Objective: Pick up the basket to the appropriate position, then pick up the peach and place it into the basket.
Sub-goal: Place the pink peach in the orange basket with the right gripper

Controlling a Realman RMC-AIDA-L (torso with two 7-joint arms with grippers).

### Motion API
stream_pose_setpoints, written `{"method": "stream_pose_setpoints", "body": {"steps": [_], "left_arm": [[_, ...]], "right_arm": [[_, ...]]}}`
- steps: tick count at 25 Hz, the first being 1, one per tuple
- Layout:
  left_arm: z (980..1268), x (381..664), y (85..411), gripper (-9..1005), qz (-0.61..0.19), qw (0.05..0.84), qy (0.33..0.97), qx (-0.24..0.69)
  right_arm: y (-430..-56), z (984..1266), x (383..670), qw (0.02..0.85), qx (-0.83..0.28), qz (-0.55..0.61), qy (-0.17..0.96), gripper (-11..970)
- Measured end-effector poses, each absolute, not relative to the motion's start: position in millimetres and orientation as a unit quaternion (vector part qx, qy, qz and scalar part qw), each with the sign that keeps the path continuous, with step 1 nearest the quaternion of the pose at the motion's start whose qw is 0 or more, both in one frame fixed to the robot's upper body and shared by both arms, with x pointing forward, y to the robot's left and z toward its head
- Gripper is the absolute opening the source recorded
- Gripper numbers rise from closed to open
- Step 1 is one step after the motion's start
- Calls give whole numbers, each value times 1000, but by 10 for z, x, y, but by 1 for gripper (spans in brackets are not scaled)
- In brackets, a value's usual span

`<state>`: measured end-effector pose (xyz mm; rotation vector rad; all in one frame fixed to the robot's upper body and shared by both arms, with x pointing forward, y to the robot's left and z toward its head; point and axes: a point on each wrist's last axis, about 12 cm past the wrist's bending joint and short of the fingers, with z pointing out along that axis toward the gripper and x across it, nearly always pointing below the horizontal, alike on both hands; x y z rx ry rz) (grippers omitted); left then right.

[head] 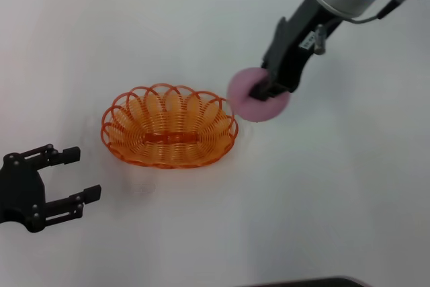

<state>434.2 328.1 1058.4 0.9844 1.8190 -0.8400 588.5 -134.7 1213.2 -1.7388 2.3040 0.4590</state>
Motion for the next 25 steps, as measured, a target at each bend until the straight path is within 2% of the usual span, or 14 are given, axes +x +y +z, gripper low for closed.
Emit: {"method": "stream_pose_setpoints", "body": {"steps": [9, 23, 25], "left_arm": [[10580, 4325, 3281, 746, -341, 438, 732, 396], [10573, 4310, 3269, 746, -346, 438, 730, 394], [10572, 4309, 3269, 747, -346, 438, 730, 394]], "right_arm": [[-1055, 12160, 5866, 164, -611, 197, 749, 191], [-867, 11860, 5807, 173, -624, 201, 735, 206], [-867, 11847, 5806, 176, -620, 210, 735, 278]]}}
